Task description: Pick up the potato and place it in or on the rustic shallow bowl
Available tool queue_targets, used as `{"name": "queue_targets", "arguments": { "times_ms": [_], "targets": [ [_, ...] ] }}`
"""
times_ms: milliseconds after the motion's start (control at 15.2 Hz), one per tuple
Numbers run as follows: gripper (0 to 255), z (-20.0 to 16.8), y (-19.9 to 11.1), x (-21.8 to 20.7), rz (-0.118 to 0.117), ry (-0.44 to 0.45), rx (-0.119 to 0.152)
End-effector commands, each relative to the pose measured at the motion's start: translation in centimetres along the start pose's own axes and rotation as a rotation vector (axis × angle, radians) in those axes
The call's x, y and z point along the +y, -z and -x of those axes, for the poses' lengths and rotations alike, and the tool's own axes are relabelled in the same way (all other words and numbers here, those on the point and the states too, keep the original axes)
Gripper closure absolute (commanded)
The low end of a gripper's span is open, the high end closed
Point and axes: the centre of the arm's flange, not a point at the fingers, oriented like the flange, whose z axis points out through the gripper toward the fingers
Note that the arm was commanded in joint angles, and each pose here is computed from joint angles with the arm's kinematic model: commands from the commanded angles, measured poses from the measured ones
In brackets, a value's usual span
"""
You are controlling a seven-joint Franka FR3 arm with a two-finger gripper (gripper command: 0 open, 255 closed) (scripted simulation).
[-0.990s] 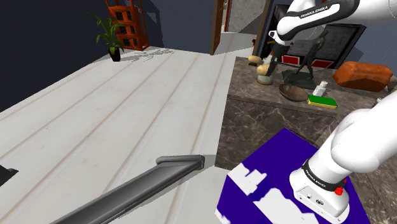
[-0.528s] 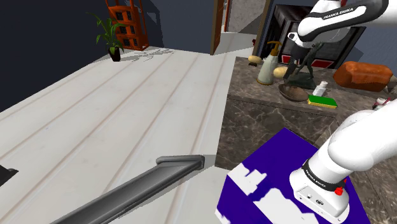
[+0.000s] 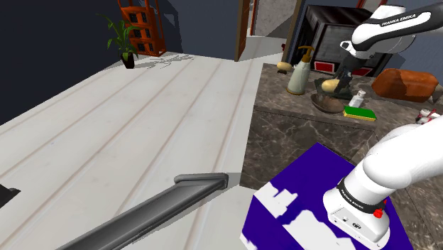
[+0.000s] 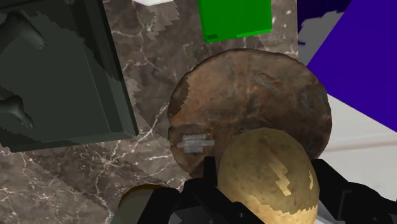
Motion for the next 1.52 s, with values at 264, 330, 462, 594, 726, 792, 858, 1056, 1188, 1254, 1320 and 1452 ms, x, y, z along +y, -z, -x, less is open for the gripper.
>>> {"name": "queue_targets", "arguments": {
  "times_ms": [264,330,462,594,726,792,858,1056,1188,1254,1320,1452],
  "targets": [
    [255,0.6,-3.0,-0.1,0.0,0.001,0.0],
    [255,0.6,-3.5,-0.2,0.0,0.001,0.0],
    [255,0.7,-4.6,-0.2,0.0,0.001,0.0],
    [255,0.9,-5.8,-0.3,0.0,0.001,0.0],
    [255,0.9,-5.8,-0.3,0.0,0.001,0.0],
    [255,0.9,-5.8,-0.3,0.0,0.001,0.0],
    [255,0.9,-5.8,-0.3,0.0,0.001,0.0],
    [255,0.9,-5.8,-0.3,0.0,0.001,0.0],
    [0,0.9,-5.8,-0.3,0.0,0.001,0.0],
    [0,0.9,-5.8,-0.3,0.0,0.001,0.0],
    [0,0.9,-5.8,-0.3,0.0,0.001,0.0],
    [0,0.9,-5.8,-0.3,0.0,0.001,0.0]
  ]
}}
